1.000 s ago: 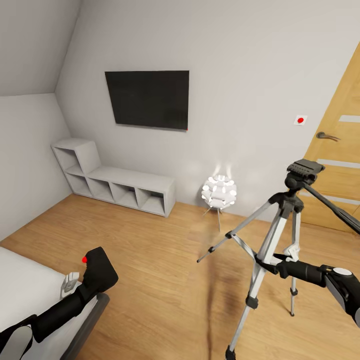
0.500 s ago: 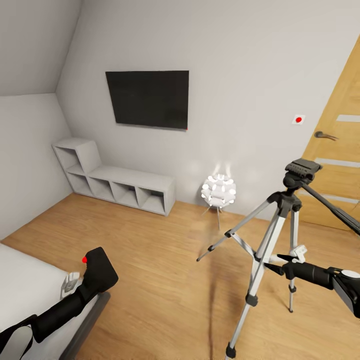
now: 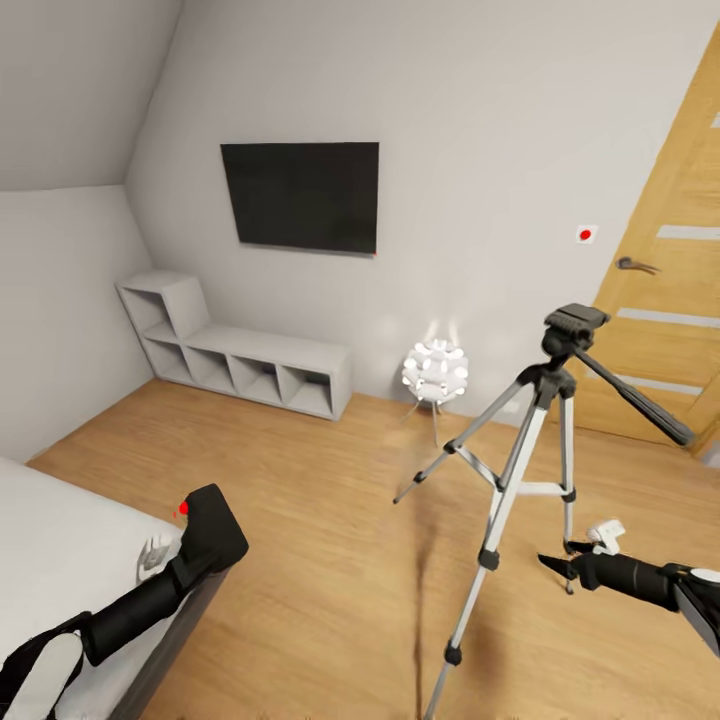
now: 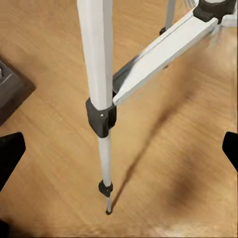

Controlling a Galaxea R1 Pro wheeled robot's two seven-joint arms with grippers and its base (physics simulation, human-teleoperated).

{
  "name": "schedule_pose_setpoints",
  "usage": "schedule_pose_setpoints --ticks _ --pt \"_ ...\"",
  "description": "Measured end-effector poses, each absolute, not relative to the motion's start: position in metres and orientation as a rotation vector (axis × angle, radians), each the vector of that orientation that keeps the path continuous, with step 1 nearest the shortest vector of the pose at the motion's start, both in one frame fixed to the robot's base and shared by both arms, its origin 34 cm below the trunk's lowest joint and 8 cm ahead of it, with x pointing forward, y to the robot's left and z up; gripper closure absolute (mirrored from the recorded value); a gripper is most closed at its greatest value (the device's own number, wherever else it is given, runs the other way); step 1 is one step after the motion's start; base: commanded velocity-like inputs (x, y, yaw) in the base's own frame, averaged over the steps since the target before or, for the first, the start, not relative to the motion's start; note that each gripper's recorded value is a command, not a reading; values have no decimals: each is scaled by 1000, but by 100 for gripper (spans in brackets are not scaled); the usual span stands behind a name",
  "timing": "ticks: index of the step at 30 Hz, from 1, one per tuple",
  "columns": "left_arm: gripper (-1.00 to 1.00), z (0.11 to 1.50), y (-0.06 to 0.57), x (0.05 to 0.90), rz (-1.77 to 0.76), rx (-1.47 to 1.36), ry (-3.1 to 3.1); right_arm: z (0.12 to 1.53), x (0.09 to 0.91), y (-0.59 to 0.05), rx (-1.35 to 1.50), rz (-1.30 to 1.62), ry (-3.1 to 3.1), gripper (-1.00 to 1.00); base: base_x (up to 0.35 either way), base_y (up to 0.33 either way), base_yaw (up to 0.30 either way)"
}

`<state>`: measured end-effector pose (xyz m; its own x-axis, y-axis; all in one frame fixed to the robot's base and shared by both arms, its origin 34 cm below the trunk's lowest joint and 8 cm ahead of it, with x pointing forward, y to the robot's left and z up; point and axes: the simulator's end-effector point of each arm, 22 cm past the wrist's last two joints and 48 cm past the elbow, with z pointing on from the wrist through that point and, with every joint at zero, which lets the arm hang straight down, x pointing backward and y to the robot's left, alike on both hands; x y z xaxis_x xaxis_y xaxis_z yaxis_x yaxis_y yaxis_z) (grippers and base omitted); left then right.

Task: Attach the digital camera to the camera tripod in the bedroom.

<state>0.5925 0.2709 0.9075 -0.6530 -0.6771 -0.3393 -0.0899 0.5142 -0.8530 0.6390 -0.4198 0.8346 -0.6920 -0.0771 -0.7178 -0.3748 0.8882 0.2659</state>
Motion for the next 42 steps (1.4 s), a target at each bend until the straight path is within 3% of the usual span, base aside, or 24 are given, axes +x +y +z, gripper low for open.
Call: schedule_pose_setpoints --ticks 11,21,29,42 --pt "100 912 238 600 -1153 -531 2118 798 623 -472 -76 269 2501 -100 -93 283 -201" --pt "100 909 236 601 -1148 -545 2098 797 625 -470 -75 263 2497 -100 225 225 -299" --pt "100 904 236 600 -1119 -528 2121 797 626 -470 -76 261 2496 -100 247 86 -300" --pt "100 904 237 600 -1120 -524 2121 797 626 -469 -77 264 2496 -100 26 27 -300"
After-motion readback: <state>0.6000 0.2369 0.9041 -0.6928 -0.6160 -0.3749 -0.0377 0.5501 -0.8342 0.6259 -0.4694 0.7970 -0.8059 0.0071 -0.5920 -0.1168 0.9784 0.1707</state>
